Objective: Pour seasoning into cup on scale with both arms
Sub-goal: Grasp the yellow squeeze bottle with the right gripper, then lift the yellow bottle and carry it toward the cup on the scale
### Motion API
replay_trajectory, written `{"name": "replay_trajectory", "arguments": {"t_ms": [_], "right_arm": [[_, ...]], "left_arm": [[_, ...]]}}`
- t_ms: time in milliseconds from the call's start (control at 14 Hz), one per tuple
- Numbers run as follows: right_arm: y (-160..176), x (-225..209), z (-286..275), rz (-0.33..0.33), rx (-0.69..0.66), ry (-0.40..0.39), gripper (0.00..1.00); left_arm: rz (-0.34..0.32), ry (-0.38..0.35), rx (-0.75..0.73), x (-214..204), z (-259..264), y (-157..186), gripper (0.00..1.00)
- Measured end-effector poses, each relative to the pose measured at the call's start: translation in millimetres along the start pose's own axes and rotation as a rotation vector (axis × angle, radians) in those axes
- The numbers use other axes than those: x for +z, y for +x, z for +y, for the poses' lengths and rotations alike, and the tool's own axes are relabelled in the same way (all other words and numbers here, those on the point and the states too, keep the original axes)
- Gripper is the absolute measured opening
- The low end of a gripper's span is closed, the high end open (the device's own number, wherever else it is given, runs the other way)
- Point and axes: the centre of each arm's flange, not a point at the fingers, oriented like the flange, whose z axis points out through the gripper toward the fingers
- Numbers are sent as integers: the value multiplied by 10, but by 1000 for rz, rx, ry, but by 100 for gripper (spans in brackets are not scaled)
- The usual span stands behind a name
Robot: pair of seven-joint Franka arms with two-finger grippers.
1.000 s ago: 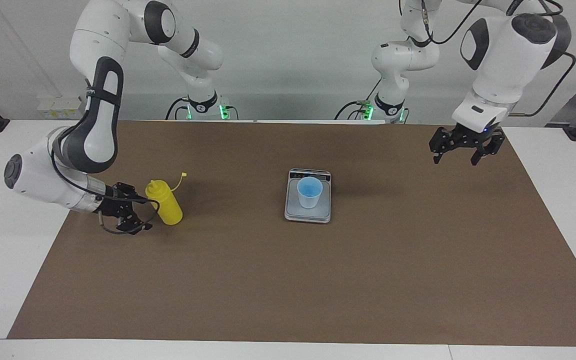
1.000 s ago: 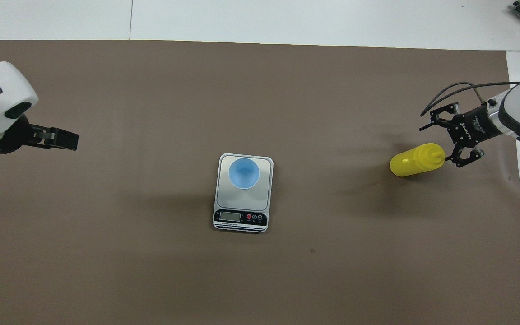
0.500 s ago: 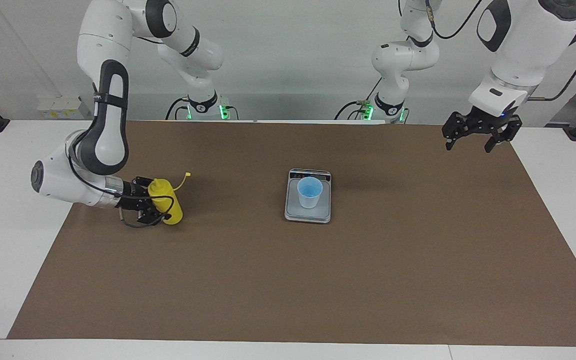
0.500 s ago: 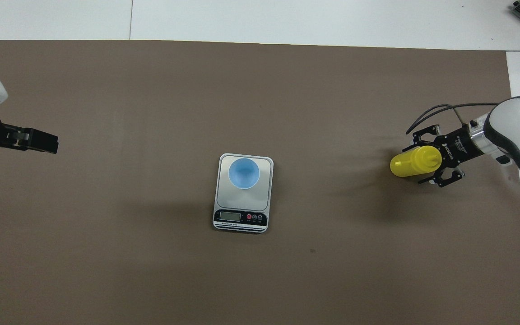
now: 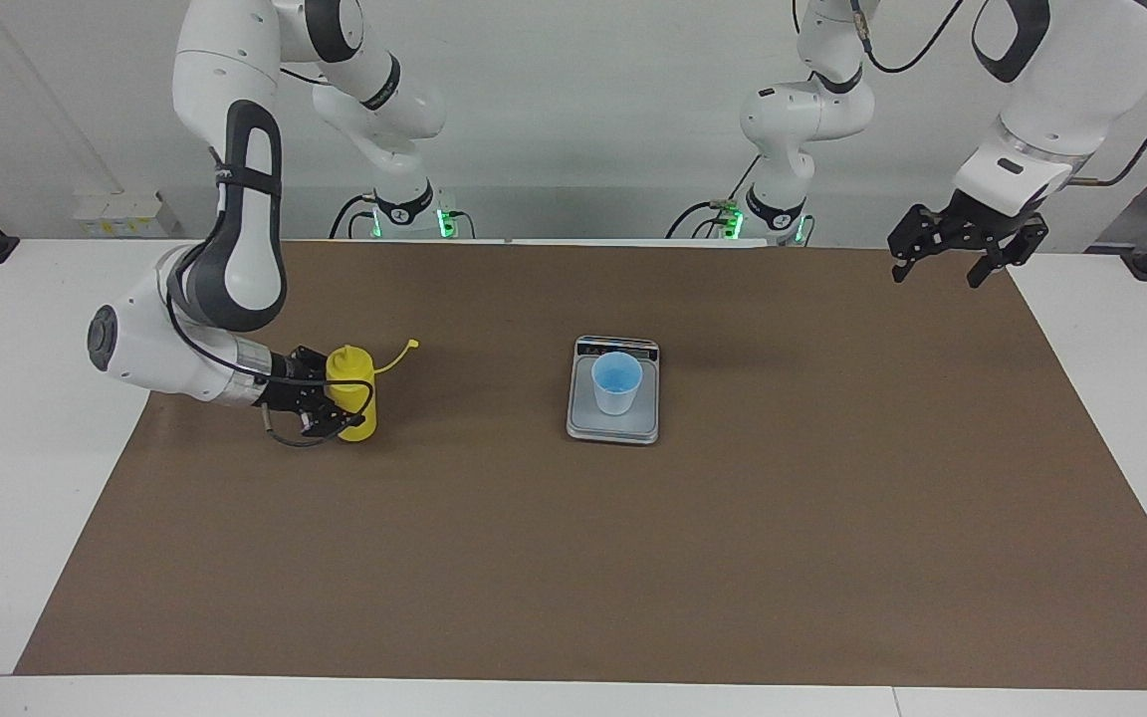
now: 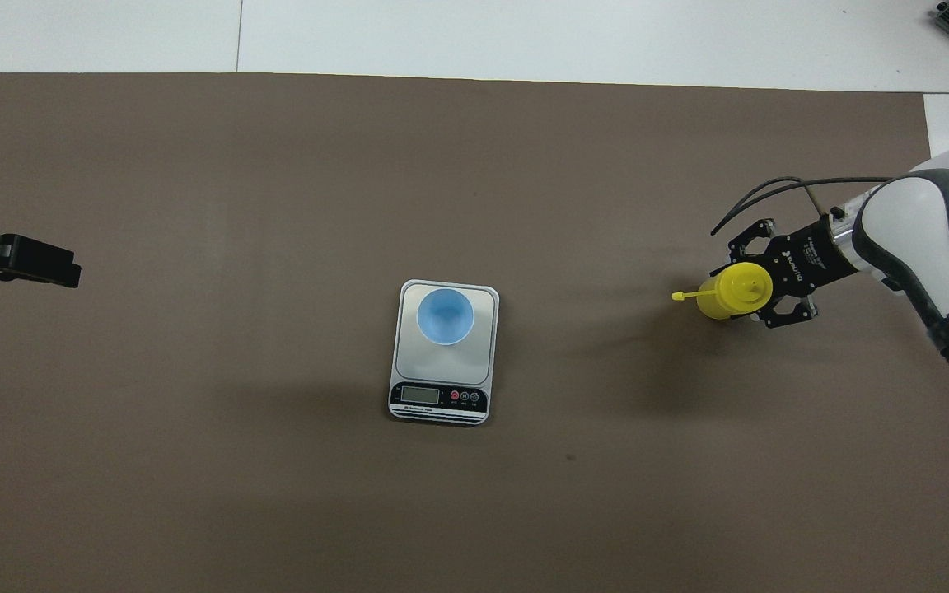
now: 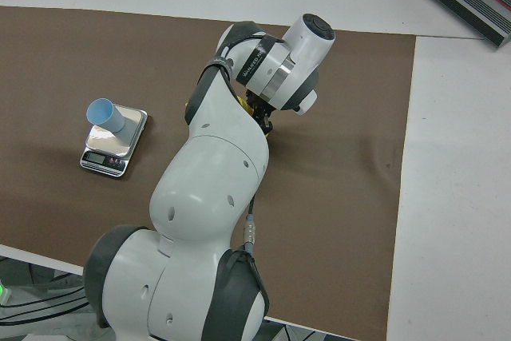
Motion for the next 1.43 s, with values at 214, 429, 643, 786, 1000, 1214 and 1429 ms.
{"name": "replay_trajectory", "arguments": {"t_ms": [214,429,643,786,1000,1214,1429], "right_arm": [[-542,-70,-242,73,95,92,60],[-920,-2,-506,137,185,221,57],[-1562,277,-746,295,206,279,57],[-2040,477,-820,423,158,285,57],[-2392,594,-865,526,98,317,57],[-2648,677,-905,672,-2,378,57],[-2906,799,-909,784,-67,434,57]], "left_arm": [[-2,-2,7,12,-9,8,100],[-1,-2,15,10,22,10,100],[-2,0,30,11,34,10,100],[-4,3,39,20,46,10,100],[-9,3,41,41,56,7,100],[-17,2,-5,77,57,4,100],[-20,3,-20,92,65,-1,100]]}}
